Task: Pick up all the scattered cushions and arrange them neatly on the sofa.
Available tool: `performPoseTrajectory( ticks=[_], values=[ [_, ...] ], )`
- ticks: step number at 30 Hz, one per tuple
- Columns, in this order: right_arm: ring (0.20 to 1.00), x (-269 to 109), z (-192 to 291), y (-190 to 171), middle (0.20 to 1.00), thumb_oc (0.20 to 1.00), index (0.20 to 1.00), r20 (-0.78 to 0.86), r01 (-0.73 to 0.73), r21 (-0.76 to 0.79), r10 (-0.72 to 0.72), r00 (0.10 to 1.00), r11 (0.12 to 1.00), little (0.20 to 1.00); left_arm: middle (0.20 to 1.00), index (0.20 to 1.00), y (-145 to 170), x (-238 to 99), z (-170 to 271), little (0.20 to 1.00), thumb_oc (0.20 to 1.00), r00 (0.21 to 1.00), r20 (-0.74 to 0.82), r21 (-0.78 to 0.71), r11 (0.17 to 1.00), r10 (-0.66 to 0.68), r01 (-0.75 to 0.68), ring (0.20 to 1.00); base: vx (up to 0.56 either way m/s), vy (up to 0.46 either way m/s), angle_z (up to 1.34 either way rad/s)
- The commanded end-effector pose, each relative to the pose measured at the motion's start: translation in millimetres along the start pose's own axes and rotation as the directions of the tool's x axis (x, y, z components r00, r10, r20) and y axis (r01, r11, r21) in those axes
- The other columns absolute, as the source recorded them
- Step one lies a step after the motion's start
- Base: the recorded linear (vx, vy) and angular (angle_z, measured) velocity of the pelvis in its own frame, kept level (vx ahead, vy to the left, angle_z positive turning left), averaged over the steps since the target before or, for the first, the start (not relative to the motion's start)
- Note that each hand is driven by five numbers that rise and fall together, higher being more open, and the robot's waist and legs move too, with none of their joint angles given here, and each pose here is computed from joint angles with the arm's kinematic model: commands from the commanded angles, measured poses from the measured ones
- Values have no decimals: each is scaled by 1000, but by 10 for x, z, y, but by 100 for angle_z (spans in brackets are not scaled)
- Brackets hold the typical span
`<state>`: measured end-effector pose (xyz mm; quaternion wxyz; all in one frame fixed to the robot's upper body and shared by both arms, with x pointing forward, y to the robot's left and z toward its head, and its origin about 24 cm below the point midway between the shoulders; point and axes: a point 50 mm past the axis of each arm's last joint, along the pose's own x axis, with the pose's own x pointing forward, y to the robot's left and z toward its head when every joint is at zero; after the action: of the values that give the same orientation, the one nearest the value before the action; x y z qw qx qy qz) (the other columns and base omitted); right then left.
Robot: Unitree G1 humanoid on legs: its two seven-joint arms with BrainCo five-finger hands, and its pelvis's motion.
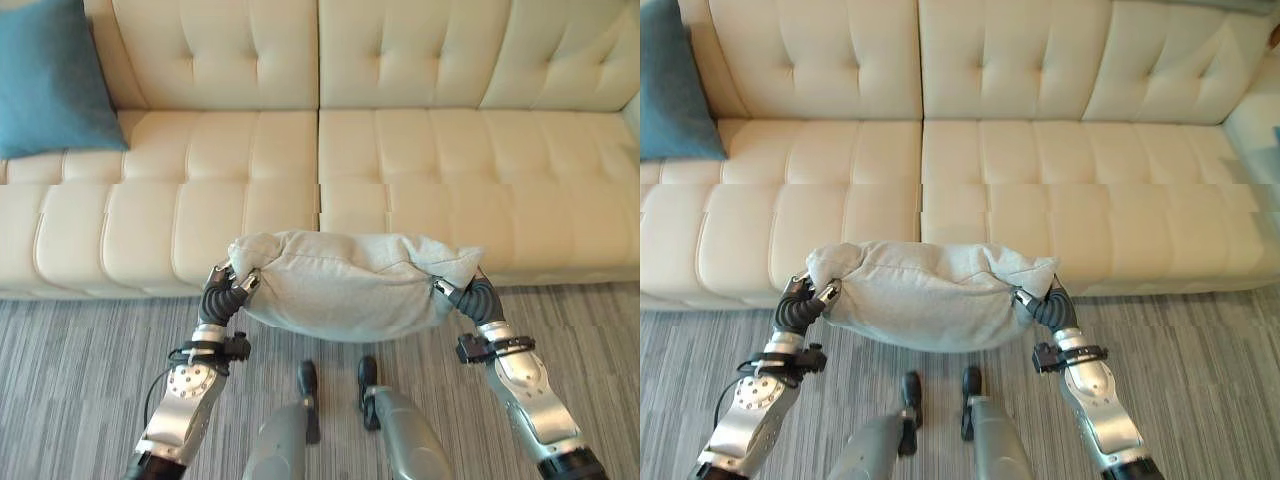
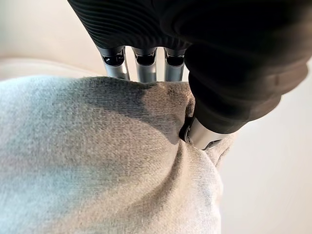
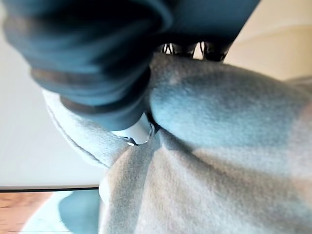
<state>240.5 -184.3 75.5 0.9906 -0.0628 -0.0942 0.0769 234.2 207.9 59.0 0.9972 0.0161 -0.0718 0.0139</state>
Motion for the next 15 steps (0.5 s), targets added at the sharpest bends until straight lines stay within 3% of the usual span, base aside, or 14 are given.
performPoseTrajectory(
  ticks=[1, 15],
  values=[
    [200, 79, 451, 119, 200, 200, 200, 251, -100, 11, 94, 963, 995, 200, 200, 200, 25, -9, 213, 200, 200, 992, 124, 39, 999, -38, 34, 200, 132, 37, -18],
    [200, 24, 355, 145, 200, 200, 200, 207, -106, 53, 93, 974, 993, 200, 200, 200, 203, -171, 190, 200, 200, 997, 74, 108, 994, -13, 5, 200, 76, 128, -23]
  ],
)
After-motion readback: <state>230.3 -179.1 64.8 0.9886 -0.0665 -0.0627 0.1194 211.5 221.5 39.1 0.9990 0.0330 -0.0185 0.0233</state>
